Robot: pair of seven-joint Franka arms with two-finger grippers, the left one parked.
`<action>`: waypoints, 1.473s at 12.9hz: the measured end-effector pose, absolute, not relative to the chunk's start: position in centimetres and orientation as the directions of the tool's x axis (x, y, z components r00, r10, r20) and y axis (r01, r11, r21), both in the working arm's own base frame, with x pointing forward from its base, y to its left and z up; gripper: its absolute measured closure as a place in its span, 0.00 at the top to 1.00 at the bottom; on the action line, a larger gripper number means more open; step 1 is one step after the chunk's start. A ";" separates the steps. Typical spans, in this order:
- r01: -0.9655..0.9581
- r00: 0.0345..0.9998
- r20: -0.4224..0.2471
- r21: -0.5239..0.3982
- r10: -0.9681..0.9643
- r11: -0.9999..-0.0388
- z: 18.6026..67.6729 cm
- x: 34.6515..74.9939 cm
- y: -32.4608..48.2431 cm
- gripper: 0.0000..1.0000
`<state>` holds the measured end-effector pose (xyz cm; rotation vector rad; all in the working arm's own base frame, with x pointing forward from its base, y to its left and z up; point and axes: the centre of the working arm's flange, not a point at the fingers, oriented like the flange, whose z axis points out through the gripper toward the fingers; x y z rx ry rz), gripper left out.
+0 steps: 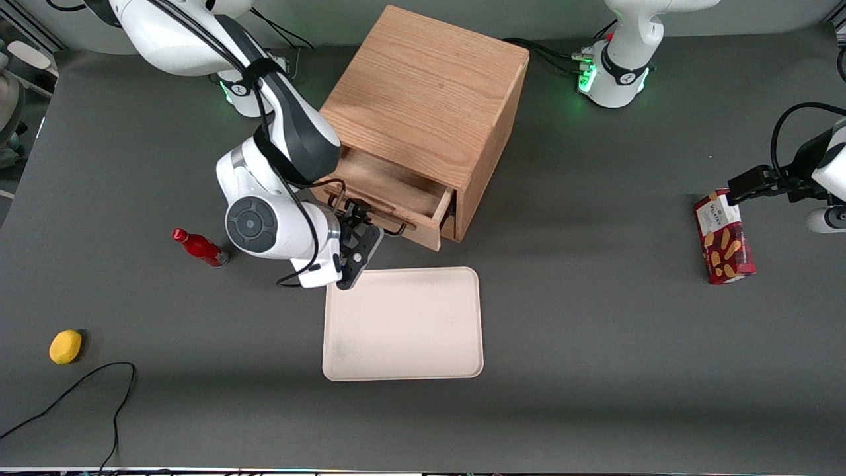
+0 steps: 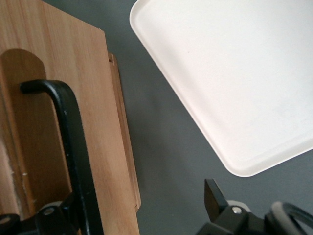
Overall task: Open upper drawer
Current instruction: 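Pull the upper drawer handle outward with the right gripper, then keep pulling the drawer out further with the right gripper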
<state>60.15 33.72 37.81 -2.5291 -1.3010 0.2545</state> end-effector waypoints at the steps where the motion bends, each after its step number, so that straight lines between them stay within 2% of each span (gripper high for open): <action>1: 0.764 0.582 -0.021 -0.329 0.813 -0.556 37.8 60.7 33.4 1.00; 10: 0.780 0.576 0.011 -0.305 0.818 -0.545 37.8 63.3 32.0 1.00; 19: 0.819 0.531 0.059 -0.292 0.845 -0.494 37.6 65.5 30.8 1.00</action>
